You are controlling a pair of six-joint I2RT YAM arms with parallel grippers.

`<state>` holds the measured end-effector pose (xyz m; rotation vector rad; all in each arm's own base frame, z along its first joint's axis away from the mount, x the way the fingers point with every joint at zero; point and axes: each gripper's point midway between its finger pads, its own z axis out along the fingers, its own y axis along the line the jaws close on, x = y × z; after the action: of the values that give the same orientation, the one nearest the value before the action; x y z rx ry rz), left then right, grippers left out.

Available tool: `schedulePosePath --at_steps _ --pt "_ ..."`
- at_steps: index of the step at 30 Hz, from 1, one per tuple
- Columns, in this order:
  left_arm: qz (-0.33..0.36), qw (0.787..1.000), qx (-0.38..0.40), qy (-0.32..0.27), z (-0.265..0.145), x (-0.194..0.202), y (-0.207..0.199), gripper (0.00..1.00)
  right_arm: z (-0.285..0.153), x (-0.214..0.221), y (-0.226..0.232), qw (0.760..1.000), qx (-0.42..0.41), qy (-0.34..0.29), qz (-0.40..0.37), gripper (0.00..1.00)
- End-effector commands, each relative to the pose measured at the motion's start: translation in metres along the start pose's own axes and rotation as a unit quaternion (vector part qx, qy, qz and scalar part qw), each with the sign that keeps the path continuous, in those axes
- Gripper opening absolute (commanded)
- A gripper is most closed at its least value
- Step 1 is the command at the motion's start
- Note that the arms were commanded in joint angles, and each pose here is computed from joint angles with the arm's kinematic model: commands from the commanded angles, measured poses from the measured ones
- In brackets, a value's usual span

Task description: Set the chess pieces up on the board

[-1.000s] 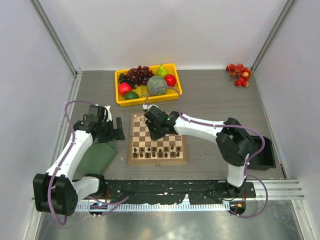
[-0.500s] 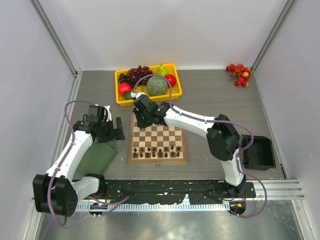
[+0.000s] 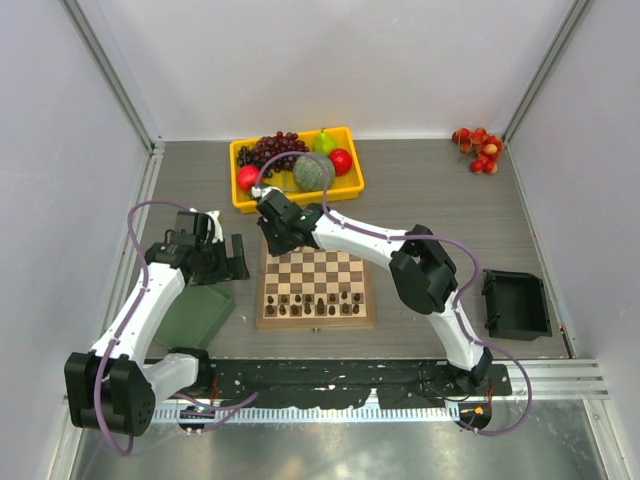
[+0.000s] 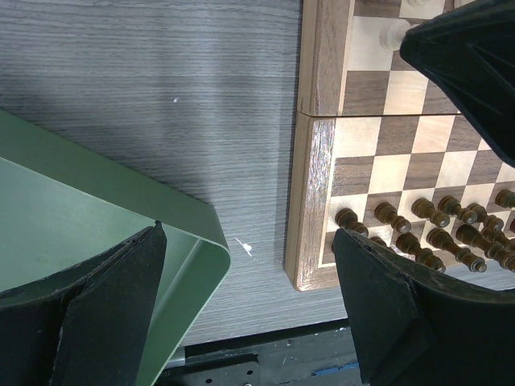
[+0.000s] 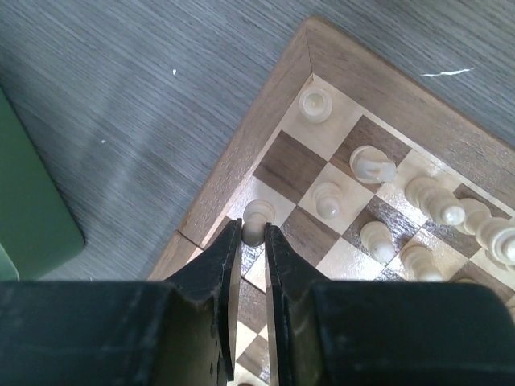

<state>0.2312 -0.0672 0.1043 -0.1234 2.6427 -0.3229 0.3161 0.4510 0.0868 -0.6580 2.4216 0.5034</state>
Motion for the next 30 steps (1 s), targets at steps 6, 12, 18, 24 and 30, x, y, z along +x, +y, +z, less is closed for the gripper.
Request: schedulePosePath --at_steps 6,12,18,24,30 --pt "0.006 0.999 0.018 -0.028 -0.005 -0.013 -0.007 0.92 0.01 -0.021 -0.005 1.0 0.013 -0.02 -0.001 0.2" --pt "0.005 0.999 0.016 -0.029 -0.005 -0.013 -0.006 0.92 0.017 -0.022 -0.013 1.0 0.015 -0.017 0.005 0.2" --pt "0.005 1.0 0.015 -0.027 -0.005 -0.013 -0.006 0.92 0.022 -0.019 -0.013 1.0 0.011 -0.007 0.005 0.22" --pt "0.006 1.0 0.015 -0.024 -0.003 -0.013 -0.006 0.92 0.024 -0.016 -0.013 1.0 0.011 -0.004 0.004 0.24" --pt "0.005 1.0 0.011 -0.024 -0.004 -0.012 -0.005 0.92 0.011 -0.027 -0.005 1.0 -0.006 -0.016 0.0 0.34"
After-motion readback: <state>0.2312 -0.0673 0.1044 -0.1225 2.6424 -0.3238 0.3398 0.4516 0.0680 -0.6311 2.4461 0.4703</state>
